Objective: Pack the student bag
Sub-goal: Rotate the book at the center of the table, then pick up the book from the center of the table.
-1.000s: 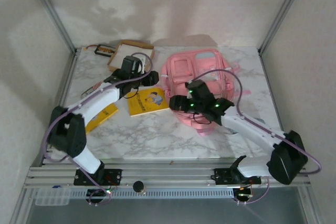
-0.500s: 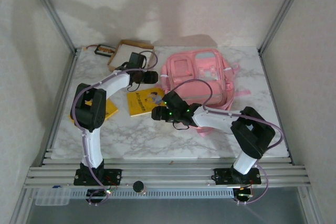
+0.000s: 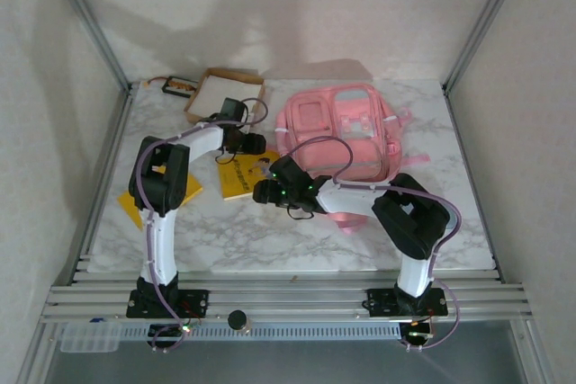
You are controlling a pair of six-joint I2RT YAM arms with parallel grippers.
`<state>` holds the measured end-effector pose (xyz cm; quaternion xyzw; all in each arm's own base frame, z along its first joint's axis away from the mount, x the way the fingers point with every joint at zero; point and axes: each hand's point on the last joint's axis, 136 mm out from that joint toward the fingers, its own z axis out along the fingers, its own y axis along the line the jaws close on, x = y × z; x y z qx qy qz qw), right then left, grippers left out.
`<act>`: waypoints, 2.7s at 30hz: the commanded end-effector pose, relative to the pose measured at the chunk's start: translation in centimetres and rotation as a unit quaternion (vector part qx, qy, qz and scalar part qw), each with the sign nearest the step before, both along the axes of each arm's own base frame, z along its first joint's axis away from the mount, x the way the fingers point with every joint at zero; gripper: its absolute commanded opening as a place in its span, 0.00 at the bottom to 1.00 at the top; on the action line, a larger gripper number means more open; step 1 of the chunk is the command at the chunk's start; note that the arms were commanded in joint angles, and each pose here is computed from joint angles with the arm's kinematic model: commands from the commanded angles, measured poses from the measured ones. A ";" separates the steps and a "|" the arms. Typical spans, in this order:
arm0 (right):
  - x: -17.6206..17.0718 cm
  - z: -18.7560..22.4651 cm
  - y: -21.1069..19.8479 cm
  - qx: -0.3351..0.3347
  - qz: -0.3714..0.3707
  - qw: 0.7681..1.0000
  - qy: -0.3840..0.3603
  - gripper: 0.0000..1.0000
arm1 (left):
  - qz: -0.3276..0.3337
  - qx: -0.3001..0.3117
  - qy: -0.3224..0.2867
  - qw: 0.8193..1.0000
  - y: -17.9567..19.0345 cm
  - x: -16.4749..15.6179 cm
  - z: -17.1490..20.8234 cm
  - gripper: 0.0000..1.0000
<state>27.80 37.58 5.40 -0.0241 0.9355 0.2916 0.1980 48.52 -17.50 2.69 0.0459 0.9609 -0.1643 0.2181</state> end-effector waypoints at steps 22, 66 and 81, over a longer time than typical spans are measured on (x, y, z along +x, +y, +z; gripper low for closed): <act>1.8 -1.5 1.0 -0.017 -0.013 1.000 -0.005 0.95 | 0.112 0.007 0.077 0.991 4.5 -11.9 -1.9 0.65; -4.7 0.9 -0.8 0.004 0.088 0.996 0.027 0.90 | 0.188 -0.118 0.043 0.974 2.4 -24.5 2.4 0.69; -4.3 -1.6 -0.7 -0.012 0.060 0.998 0.034 0.79 | 0.143 -0.109 0.075 0.981 1.1 -25.4 0.2 0.66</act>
